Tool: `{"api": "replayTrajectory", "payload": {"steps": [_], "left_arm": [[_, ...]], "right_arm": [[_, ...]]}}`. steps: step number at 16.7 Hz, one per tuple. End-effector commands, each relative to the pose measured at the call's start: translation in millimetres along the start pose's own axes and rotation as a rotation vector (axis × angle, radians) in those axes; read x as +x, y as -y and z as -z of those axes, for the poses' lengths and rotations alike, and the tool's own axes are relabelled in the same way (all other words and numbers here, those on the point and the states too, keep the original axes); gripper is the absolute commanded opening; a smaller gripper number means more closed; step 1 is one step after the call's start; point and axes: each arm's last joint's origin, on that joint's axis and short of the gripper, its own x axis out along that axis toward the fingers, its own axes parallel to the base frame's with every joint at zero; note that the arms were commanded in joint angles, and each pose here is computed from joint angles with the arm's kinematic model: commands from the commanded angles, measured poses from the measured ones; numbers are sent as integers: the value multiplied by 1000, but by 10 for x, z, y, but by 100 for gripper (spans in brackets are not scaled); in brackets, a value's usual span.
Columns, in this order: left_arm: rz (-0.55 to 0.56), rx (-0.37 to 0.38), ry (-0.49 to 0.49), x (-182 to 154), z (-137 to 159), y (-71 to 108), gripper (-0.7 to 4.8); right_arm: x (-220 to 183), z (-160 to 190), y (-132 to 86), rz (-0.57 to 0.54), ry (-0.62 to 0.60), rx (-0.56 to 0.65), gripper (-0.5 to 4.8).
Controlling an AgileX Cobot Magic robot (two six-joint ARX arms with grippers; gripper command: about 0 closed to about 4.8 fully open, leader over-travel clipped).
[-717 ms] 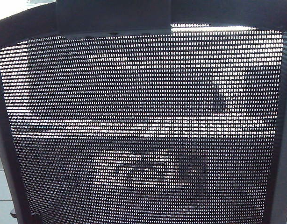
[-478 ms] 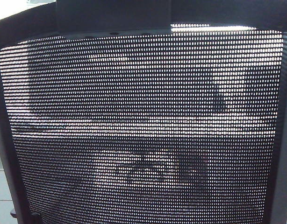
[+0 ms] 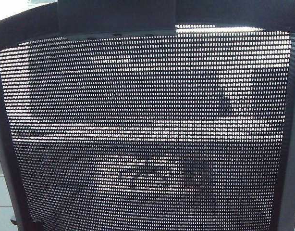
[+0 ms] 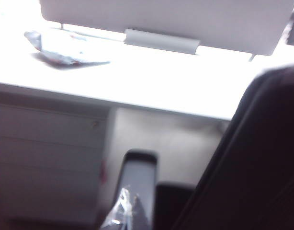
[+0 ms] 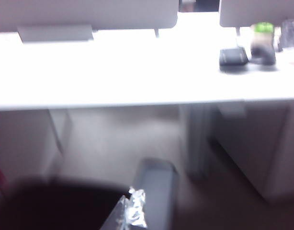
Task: Push the black chair under the table.
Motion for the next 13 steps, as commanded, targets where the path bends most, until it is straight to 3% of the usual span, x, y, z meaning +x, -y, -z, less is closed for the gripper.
{"api": "replayTrajectory", "payload": {"steps": [1, 3, 4, 7, 9, 13], "left_arm": [[49, -55, 158, -68, -339, 64, -6], [151, -64, 231, -190, -668, 153, -6], [194, -109, 272, -272, -847, 196, -6], [194, -124, 343, -539, -1285, 286, -6], [187, -147, 311, -639, -1414, 316, -6], [263, -325, 168, -621, -1407, 338, -6]], "right_arm": [[-43, -287, -36, -78, 245, 123, -5], [-136, -593, -73, -128, 329, 156, -6], [-195, -748, -87, -134, 365, 160, -6], [-405, -1232, -133, -138, 402, 165, -6], [-467, -1493, -172, -189, 333, 213, -6], [-338, -1810, -261, -417, 135, 285, -6]]}}
